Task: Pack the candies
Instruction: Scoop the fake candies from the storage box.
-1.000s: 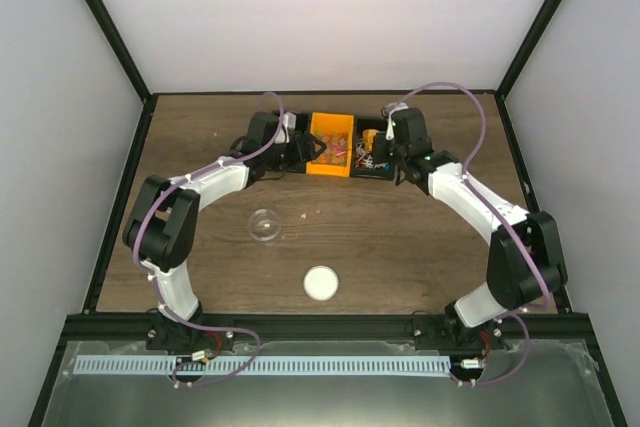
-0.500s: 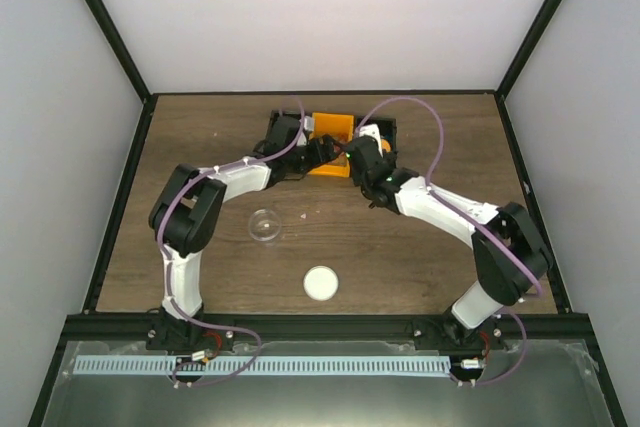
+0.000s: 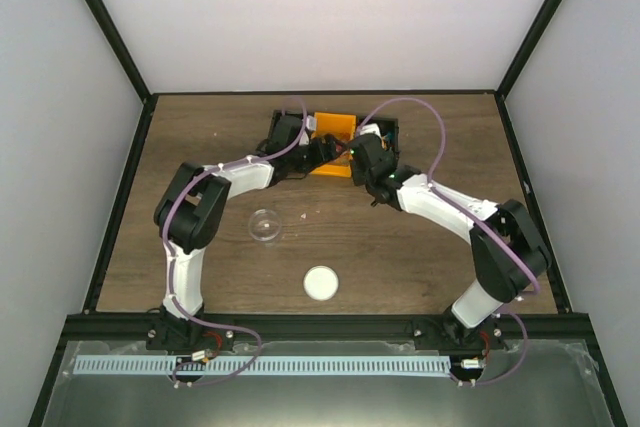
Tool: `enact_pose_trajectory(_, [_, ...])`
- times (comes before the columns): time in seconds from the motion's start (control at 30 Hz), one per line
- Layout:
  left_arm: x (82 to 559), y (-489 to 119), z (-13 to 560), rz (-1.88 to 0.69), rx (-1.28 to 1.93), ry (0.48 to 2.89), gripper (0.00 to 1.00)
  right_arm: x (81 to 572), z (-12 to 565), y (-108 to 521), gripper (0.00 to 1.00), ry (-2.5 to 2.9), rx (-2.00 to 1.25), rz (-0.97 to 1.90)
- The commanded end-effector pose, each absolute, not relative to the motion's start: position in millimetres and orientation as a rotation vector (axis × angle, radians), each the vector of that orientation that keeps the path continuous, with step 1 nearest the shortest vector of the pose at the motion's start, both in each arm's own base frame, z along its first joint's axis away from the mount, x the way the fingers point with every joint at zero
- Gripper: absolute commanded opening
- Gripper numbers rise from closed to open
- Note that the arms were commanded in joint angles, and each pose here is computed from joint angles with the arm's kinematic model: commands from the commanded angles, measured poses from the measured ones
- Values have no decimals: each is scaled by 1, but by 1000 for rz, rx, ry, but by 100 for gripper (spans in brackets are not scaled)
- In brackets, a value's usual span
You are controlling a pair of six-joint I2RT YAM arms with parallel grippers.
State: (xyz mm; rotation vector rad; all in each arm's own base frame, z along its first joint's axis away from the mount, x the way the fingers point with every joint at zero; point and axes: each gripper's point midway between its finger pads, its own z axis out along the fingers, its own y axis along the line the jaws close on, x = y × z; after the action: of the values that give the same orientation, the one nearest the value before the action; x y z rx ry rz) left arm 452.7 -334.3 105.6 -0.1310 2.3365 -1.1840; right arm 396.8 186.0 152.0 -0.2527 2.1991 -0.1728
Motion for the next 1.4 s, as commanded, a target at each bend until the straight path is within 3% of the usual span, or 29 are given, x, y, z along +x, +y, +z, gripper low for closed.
enact_pose_trajectory(0.0, [460, -338, 106, -1203, -128, 2325, 90, 390, 138, 207, 4, 2277, -305, 88])
enact_pose_trajectory(0.13, [461, -341, 103, -1216, -128, 2331, 90, 392, 132, 204, 4, 2308, -309, 105])
enact_pose_trajectory(0.4, [463, -342, 109, -1222, -120, 2307, 90, 383, 135, 202, 2, 2286, -219, 505])
enact_pose_trajectory(0.7, [467, -342, 108, -1211, -125, 2305, 90, 392, 183, 159, 1, 2179, -124, 85])
enact_pose_trajectory(0.93, [468, -344, 108, -1220, -118, 2305, 90, 398, 175, 147, 1, 2211, -139, -212])
enact_pose_trajectory(1.23, [470, -346, 105, -1220, -113, 2315, 90, 405, 122, 169, 2, 2360, -291, -219])
enact_pose_trajectory(1.37, [472, -348, 105, -1231, -113, 2316, 90, 399, 112, 191, 2, 2396, -384, -75])
